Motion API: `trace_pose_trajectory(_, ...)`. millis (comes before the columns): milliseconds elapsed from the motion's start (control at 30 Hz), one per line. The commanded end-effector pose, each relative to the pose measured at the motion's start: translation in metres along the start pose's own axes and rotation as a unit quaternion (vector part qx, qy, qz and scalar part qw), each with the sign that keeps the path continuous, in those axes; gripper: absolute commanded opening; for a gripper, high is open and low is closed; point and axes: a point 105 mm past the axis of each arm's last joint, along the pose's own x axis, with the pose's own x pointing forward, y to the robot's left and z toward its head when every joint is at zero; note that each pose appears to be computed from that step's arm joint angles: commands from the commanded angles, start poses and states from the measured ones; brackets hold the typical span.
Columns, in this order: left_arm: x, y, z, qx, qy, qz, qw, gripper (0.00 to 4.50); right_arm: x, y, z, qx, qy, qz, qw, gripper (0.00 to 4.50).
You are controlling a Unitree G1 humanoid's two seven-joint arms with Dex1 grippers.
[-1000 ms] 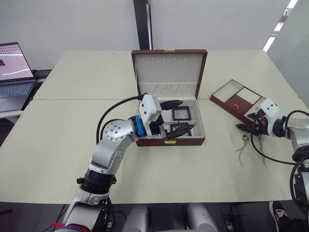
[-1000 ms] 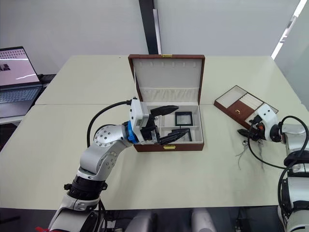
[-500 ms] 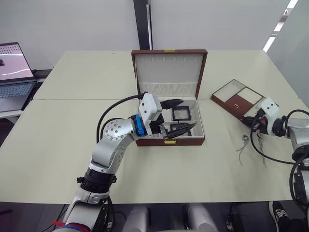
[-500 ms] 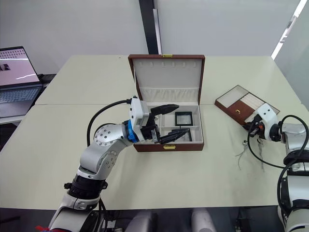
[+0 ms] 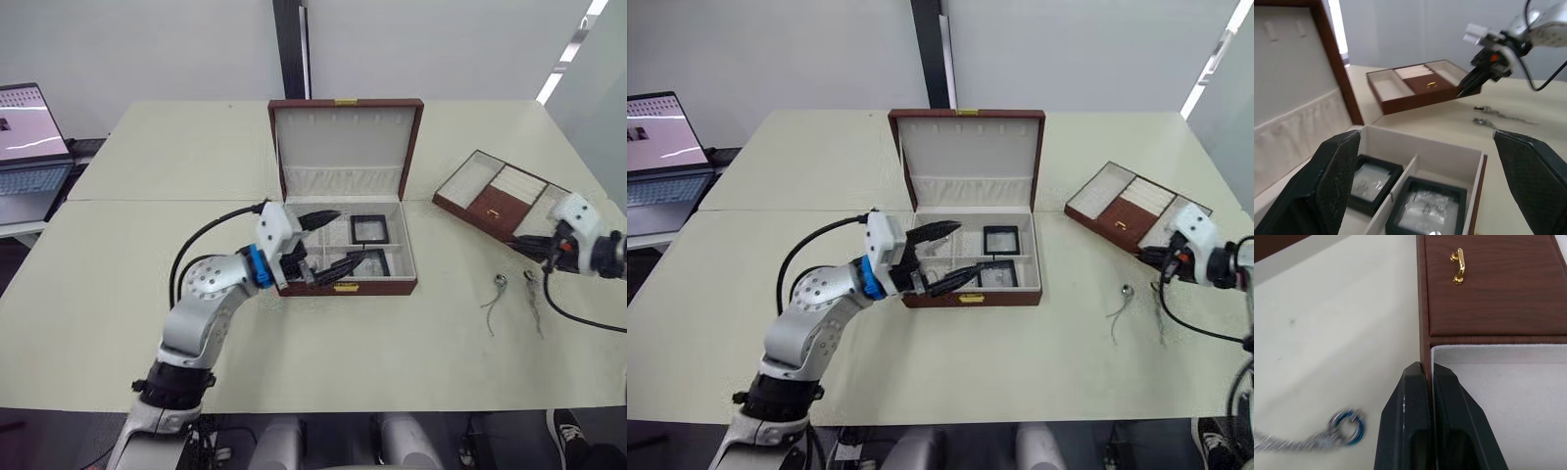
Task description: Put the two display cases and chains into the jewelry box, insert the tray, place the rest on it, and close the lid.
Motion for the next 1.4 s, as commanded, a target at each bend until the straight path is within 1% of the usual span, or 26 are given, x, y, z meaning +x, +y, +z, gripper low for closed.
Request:
trace_pose_trajectory(33,-0.017,0.002,0.014,0.021,-0.015,0.024,0.999,4.5,-0.019,0.022,0.036,-0.046,-0.027,0.038,0.998,0.01)
trace_pose_trajectory(167,-0.039,0.005,0.01,0.017,-0.001,0.06,0.998,4.5,-0.029,0.052,0.046,-0.055,-0.013,0.088,0.995,0.01)
trace_pose_trajectory(300,-0.058,0.006,0.007,0.025,0.009,0.093,0.995,4.5,-0.03,0.081,0.056,-0.061,-0.011,0.139,0.988,0.01)
trace_pose_trajectory(500,-0.071,0.001,0.006,0.017,0.017,0.122,0.992,4.5,-0.031,0.093,0.067,-0.069,-0.015,0.162,0.984,0.01)
trace_pose_trajectory(567,-0.076,0.001,0.008,0.014,0.013,0.145,0.989,4.5,-0.024,0.1,0.072,-0.083,-0.019,0.178,0.98,0.01)
trace_pose_trajectory(667,-0.082,-0.006,0.007,0.007,0.016,0.162,0.987,4.5,-0.012,0.109,0.079,-0.101,-0.027,0.197,0.975,0.01)
trace_pose_trajectory(800,-0.091,-0.012,0.005,0.001,0.022,0.193,0.981,4.5,0.002,0.111,0.089,-0.117,-0.045,0.207,0.97,0.01)
trace_pose_trajectory(967,-0.1,-0.018,0.006,-0.002,0.026,0.225,0.974,4.5,0.023,0.121,0.103,-0.142,-0.063,0.232,0.96,0.01)
trace_pose_trajectory(1133,-0.115,-0.015,0.008,0.001,0.028,0.272,0.962,4.5,0.045,0.129,0.122,-0.164,-0.093,0.244,0.951,0.01)
trace_pose_trajectory(1233,-0.119,-0.021,0.008,-0.001,0.031,0.281,0.959,4.5,0.056,0.137,0.128,-0.178,-0.097,0.257,0.945,0.01)
trace_pose_trajectory(1400,-0.123,-0.025,0.006,-0.005,0.033,0.298,0.954,4.5,0.076,0.14,0.132,-0.193,-0.079,0.252,0.945,0.01)
